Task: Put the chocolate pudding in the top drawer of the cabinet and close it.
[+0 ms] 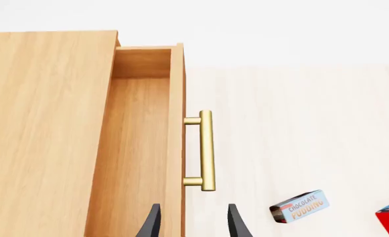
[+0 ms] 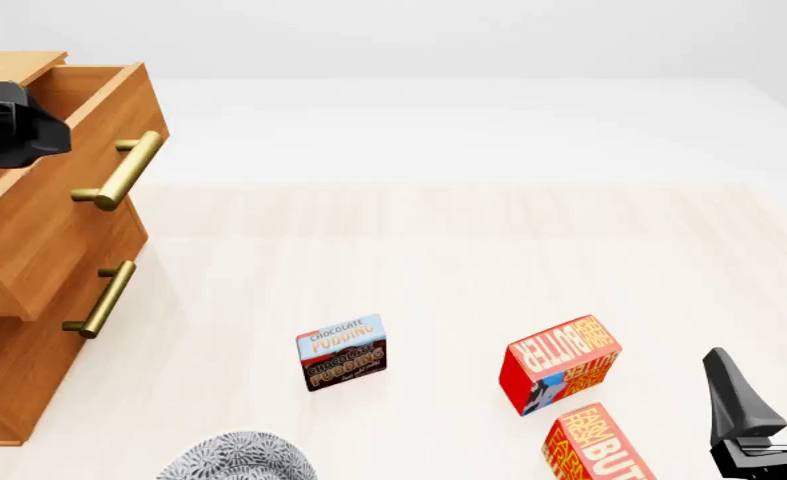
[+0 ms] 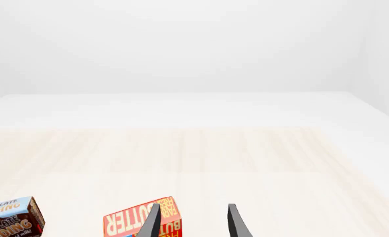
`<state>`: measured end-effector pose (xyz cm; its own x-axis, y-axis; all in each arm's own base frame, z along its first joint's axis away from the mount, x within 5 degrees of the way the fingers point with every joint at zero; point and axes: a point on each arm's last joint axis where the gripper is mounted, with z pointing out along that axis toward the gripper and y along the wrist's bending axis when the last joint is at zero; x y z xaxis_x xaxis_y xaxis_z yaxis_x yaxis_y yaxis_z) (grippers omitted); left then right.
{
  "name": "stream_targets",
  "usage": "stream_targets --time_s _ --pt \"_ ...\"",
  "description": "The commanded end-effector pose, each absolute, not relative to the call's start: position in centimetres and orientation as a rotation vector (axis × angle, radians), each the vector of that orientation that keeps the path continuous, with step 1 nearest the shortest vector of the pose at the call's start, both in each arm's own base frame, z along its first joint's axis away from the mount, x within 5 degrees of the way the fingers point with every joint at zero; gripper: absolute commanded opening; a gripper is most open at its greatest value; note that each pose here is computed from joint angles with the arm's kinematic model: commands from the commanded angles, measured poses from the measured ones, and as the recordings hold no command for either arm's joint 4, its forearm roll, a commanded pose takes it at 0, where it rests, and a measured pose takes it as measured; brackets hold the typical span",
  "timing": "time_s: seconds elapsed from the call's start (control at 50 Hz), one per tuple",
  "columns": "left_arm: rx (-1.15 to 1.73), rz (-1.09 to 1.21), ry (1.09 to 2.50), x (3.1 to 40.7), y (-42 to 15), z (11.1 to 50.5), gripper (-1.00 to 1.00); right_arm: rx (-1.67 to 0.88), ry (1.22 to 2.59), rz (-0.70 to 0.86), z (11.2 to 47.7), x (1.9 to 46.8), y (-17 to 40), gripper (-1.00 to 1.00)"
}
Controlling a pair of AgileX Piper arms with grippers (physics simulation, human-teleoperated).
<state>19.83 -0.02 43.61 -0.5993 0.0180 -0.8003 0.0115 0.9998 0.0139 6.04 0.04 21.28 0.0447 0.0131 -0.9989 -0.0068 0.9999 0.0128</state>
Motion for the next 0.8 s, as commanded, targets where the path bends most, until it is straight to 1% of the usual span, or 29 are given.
stream_targets --time_s 0.02,0.24,0.72,0.8 --pt "-0.008 0.016 2.219 20.2 0.4 42.9 1.0 0.004 1.519 0.01 21.2 6.0 0.0 1.0" --pt "-0.027 0.033 2.222 20.6 0.9 42.2 1.0 0.004 1.519 0.01 21.2 6.0 0.0 1.0" --pt "-0.015 0.02 2.259 21.9 0.6 39.0 1.0 0.004 1.519 0.011 21.2 6.0 0.0 1.0" --pt "-0.02 0.023 2.259 21.9 0.7 39.1 1.0 0.004 1.519 0.01 21.2 6.0 0.0 1.0"
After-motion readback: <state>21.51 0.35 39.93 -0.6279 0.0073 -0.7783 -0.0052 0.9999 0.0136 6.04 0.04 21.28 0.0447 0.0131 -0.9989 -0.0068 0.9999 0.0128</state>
